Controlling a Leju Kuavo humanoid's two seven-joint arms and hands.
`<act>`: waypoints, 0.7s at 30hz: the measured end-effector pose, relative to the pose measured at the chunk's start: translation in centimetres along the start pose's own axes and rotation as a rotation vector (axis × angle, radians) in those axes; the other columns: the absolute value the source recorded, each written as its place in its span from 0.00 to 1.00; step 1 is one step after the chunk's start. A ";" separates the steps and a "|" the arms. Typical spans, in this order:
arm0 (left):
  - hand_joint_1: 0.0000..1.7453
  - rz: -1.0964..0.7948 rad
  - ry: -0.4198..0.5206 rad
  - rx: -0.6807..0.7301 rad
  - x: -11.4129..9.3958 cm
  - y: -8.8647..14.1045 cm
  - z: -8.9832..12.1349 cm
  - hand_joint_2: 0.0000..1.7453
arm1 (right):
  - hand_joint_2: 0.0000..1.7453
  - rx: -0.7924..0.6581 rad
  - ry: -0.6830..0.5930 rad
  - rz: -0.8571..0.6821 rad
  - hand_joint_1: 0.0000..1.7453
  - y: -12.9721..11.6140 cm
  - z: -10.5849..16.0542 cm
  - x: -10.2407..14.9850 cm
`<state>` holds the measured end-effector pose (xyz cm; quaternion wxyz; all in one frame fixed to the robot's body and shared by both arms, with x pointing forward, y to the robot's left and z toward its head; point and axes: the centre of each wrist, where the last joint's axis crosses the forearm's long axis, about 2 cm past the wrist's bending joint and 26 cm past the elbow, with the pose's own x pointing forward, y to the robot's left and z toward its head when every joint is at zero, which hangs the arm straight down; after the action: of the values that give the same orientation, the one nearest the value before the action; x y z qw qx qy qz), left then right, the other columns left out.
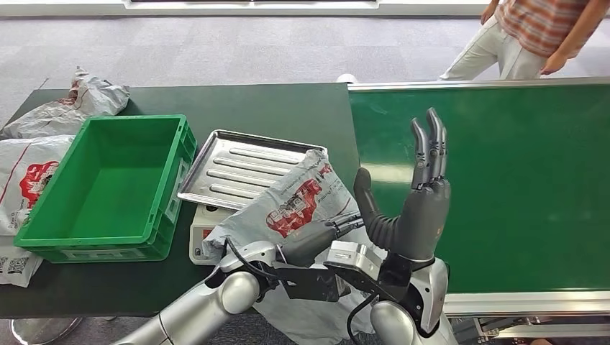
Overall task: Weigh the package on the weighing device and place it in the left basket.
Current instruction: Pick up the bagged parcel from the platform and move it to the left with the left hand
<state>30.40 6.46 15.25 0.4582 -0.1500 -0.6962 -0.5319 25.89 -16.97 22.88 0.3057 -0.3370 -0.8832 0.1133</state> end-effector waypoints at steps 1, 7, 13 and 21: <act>0.00 -0.008 0.016 -0.004 -0.3 -0.3 -0.1 1.00 | 1.00 0.003 0.001 0.000 0.00 0.1 -0.1 0.0; 0.00 -0.097 0.120 -0.037 -1.9 -1.7 -0.1 1.00 | 1.00 0.015 0.002 0.007 0.00 0.3 -0.7 0.4; 0.00 -0.190 0.239 -0.119 -3.7 -3.2 0.1 1.00 | 1.00 0.023 -0.003 0.001 0.00 0.4 -0.9 0.5; 0.03 -0.206 0.294 -0.157 -4.7 -4.4 0.3 1.00 | 1.00 0.032 -0.008 -0.012 0.00 0.6 -0.9 0.5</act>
<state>29.77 6.33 8.84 0.4851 -0.0339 -0.5898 -0.6447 26.44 -16.22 23.60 0.3080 -0.3264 -0.8846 0.1269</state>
